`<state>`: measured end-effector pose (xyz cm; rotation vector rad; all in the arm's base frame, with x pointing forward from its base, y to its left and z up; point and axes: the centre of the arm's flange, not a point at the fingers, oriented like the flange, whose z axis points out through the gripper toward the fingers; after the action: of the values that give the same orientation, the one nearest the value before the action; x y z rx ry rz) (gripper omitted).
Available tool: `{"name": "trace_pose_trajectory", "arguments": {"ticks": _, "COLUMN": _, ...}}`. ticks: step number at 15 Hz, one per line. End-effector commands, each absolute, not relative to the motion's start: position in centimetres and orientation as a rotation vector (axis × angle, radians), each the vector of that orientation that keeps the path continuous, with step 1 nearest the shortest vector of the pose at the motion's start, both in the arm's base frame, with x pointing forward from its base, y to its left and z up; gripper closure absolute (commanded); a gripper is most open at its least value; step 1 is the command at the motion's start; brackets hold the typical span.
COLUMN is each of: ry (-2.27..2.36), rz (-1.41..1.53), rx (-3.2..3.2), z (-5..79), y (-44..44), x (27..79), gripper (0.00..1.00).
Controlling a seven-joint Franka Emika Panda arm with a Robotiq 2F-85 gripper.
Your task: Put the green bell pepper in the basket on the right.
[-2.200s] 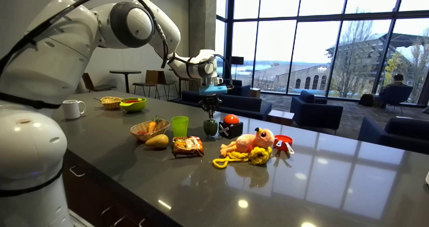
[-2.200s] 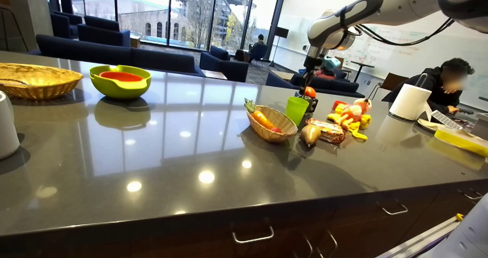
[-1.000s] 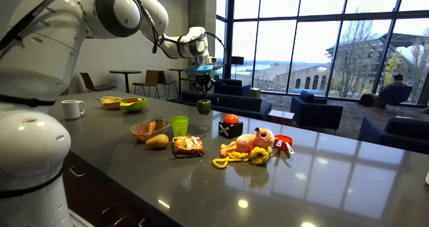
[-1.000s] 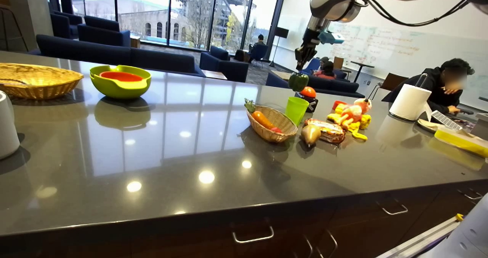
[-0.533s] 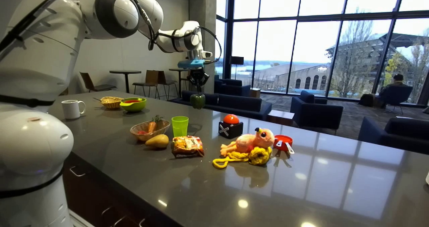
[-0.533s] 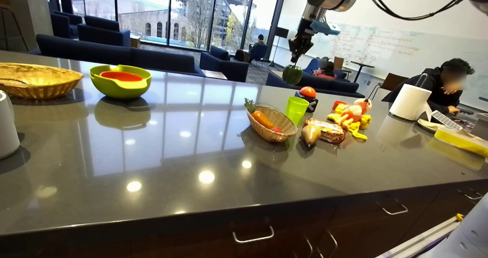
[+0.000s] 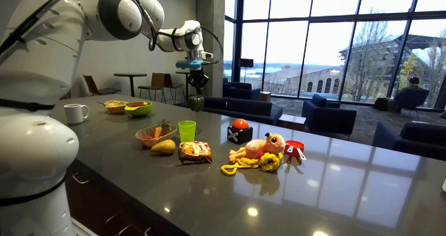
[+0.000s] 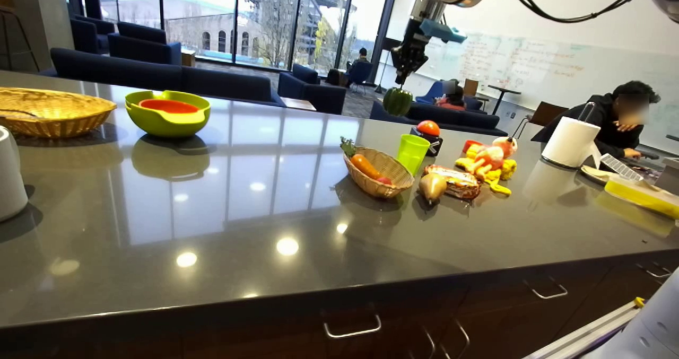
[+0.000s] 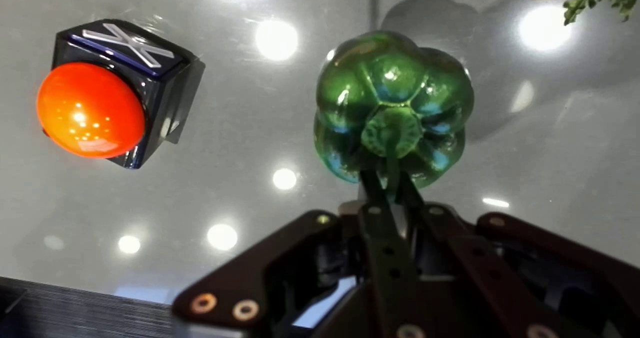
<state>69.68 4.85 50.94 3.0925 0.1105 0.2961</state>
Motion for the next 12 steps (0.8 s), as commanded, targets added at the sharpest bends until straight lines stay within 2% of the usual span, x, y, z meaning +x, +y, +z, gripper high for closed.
{"name": "trace_pose_trajectory", "arguments": {"ticks": 1, "ry": 0.040, "rz": 0.289, "rx": 3.126, "z": 51.2, "y": 6.6, "x": 68.7, "gripper": 0.98}}
{"name": "trace_pose_trajectory", "arguments": {"ticks": 12, "ry": -0.040, "rz": 0.323, "rx": 3.143, "z": 48.5, "y": 11.9, "x": 62.4, "gripper": 0.98}}
